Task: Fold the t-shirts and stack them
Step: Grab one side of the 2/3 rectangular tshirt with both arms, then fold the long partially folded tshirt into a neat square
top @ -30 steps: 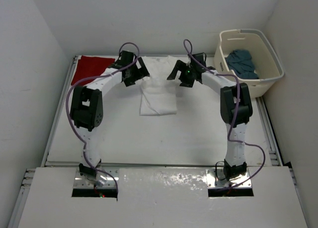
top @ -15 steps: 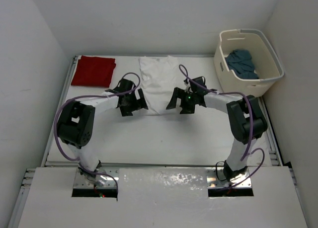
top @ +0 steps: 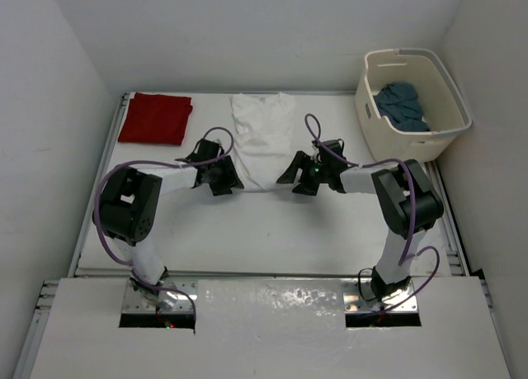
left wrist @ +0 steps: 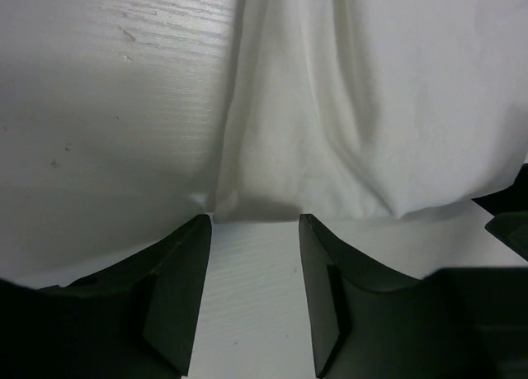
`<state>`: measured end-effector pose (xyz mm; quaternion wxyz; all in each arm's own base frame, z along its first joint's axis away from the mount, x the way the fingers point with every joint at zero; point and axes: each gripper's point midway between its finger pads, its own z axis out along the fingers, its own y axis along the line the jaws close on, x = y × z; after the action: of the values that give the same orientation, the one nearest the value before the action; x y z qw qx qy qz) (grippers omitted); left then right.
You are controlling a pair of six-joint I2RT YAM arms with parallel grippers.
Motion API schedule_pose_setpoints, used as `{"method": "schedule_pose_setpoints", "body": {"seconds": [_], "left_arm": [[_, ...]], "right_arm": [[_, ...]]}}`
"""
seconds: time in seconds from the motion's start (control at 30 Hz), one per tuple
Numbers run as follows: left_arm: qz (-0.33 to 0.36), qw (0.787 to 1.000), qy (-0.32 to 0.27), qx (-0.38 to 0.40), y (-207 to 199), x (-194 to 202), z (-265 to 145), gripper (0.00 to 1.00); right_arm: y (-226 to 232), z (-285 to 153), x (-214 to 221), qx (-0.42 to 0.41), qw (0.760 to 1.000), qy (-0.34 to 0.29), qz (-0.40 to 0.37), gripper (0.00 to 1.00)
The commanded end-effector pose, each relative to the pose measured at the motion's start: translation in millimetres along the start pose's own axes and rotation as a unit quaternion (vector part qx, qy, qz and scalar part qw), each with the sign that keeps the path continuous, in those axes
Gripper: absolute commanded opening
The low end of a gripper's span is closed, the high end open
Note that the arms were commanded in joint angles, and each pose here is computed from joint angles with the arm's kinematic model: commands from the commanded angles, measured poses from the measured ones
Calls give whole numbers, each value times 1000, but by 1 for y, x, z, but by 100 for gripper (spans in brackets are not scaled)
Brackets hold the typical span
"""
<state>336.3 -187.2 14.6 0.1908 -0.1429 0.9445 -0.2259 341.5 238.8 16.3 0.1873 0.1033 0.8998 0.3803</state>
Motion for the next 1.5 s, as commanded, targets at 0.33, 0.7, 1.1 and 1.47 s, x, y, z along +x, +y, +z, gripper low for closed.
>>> {"method": "schedule_pose_setpoints", "body": {"seconds": [0.33,0.7,1.1,1.47], "left_arm": [[-6,1000,-17,-2,6,-5,20,0],[-7,999,-46,-9,11,-10,11,0],[6,999,-40,15,4,15,-25,0],[27,998,-30,46,-27,54,-95,0]], "right_arm": [[-33,9,-6,39,998,-43,36,44],[-46,12,-13,48,996,-64,32,26],[-43,-27,33,46,999,-7,-15,0],[-24,-100,96,47,994,93,-40,0]]}}
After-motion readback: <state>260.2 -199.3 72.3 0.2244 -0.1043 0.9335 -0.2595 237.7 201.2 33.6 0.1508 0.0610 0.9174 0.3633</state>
